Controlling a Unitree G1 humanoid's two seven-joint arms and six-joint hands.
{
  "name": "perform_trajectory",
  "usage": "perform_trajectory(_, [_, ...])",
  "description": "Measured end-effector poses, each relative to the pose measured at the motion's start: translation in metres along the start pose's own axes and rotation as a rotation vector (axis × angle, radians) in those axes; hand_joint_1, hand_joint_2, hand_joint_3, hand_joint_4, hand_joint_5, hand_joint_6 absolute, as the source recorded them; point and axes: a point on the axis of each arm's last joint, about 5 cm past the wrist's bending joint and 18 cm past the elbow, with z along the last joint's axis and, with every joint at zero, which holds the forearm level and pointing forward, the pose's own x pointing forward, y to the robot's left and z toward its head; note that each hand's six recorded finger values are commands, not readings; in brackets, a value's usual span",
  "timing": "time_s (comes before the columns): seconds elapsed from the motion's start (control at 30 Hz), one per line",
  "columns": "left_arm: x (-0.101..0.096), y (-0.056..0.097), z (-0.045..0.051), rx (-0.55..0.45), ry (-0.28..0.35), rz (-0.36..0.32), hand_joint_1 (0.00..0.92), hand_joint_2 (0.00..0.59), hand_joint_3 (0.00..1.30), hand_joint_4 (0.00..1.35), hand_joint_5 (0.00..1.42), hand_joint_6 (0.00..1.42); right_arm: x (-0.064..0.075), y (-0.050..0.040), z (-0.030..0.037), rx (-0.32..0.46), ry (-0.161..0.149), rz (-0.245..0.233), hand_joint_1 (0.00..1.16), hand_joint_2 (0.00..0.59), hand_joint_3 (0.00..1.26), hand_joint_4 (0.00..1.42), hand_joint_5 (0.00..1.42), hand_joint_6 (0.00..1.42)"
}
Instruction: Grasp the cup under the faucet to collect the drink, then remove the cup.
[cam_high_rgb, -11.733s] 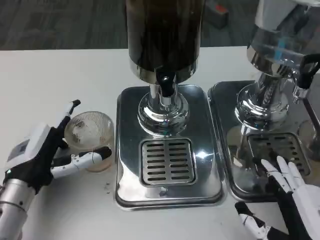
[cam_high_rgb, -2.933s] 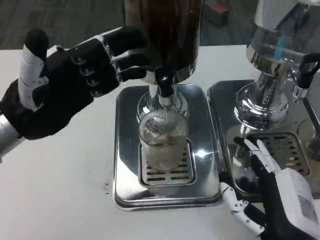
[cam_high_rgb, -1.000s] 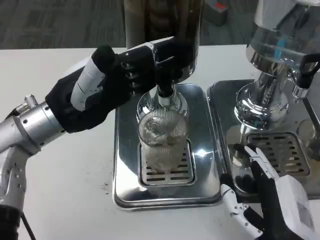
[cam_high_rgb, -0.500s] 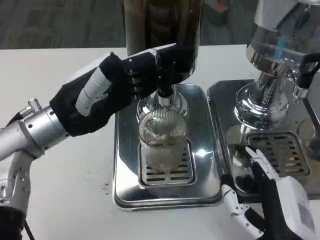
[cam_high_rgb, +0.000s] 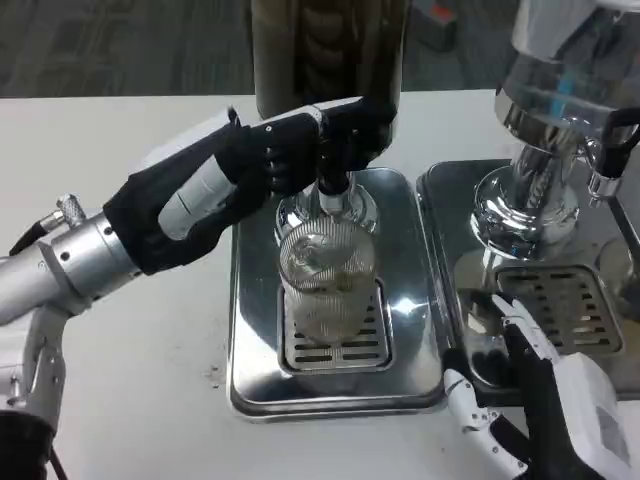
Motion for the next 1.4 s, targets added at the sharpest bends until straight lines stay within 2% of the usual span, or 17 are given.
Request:
perform_trajectory(0.93, [0.001, -0.003, 0.0071, 0.260, 0.009, -0.023, 0.000, 0.070, 0.16, 0.05, 0.08, 0.11, -0.002, -0.0028, 0.0001, -0.002, 0.001, -0.001, 0.33, 0.439, 0.19, 0.10, 0.13, 0.27])
perform_trajectory(1.4, [0.002, -0.005, 0.0107, 0.356, 0.005, -0.027, 0.000, 0.069, 0.16, 0.05, 0.08, 0.12, -0.003, -0.0026, 0.0001, 0.000, 0.003, -0.001, 0.33, 0.439, 0.19, 0.10, 0.13, 0.27])
